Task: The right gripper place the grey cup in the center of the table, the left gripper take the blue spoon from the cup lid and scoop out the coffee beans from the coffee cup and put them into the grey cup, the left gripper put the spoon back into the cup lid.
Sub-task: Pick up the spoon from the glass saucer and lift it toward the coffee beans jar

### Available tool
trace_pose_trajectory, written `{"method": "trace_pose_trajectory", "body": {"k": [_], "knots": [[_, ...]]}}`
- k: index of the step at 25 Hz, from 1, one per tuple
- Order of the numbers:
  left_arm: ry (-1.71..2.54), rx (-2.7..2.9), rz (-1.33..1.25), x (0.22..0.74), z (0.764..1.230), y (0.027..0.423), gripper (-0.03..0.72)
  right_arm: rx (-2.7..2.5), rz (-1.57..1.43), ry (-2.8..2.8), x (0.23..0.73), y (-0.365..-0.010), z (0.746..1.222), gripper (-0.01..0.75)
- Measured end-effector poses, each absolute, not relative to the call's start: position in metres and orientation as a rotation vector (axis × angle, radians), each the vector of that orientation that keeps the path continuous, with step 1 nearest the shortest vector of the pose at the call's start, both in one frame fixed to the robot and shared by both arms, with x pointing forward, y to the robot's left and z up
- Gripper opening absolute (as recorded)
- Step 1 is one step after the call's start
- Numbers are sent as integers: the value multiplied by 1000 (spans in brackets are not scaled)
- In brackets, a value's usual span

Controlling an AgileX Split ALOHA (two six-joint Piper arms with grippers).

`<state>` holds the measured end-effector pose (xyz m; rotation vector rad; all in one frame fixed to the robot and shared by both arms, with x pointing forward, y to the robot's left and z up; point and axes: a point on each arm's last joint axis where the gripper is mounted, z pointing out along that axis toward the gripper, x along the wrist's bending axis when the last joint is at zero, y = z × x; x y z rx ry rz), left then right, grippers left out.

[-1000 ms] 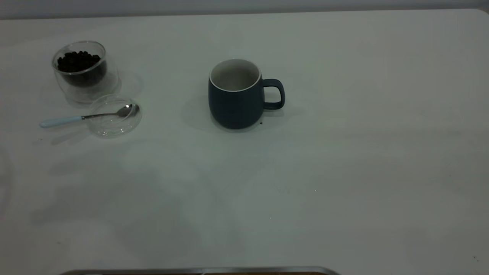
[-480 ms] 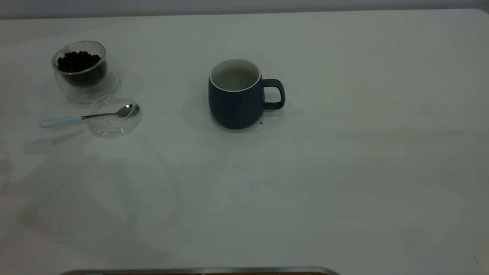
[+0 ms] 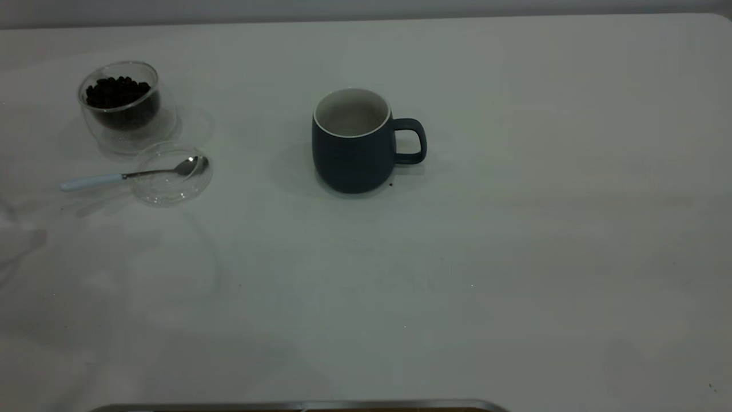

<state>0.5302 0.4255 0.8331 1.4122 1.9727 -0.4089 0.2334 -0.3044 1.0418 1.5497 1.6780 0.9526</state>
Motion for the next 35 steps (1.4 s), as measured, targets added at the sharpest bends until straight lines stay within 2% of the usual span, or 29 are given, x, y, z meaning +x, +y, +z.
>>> {"method": "trace_pose_trajectory", "body": {"k": [8,20,26,35], "knots": [[2008,1431,-348,532,830,430,582,1549,952,1679,233,-304,1042,503],[2003,1470,-303,532,828,433,557,1549,952,1679,233,-304,1042,503],[1996,1468,-322,532,822,432,585,1549,952,1679,233,-304,1042,503],[1916,1412,-320,536,806,427,586,1549,952,1679,233,-304,1042,503]]}}
